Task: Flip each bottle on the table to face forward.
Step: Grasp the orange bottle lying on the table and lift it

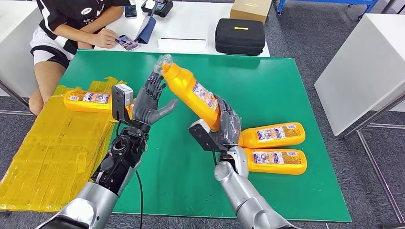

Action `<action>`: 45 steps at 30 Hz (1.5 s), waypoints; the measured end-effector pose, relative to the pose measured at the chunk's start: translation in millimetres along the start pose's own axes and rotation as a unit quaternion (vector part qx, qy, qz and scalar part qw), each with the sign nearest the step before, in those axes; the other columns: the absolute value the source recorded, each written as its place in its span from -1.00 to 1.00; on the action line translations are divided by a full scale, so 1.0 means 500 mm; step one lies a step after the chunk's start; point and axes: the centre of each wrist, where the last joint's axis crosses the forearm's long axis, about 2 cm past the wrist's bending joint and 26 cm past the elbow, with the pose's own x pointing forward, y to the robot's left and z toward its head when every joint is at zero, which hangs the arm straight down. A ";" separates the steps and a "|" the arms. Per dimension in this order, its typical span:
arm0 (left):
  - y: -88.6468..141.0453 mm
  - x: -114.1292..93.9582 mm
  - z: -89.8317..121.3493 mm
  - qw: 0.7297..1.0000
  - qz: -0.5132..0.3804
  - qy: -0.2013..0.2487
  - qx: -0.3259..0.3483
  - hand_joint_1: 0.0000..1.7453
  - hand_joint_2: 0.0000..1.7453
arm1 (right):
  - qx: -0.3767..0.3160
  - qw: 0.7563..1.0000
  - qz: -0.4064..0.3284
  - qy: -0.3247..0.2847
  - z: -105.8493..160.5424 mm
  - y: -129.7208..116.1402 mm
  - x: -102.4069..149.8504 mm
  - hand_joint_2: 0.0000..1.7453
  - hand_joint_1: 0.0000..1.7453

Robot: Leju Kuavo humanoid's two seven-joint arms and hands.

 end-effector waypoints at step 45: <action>0.040 -0.023 0.020 0.986 0.104 -0.012 0.134 1.00 1.00 | 0.094 0.989 -0.007 -0.112 0.038 0.085 0.098 1.00 1.00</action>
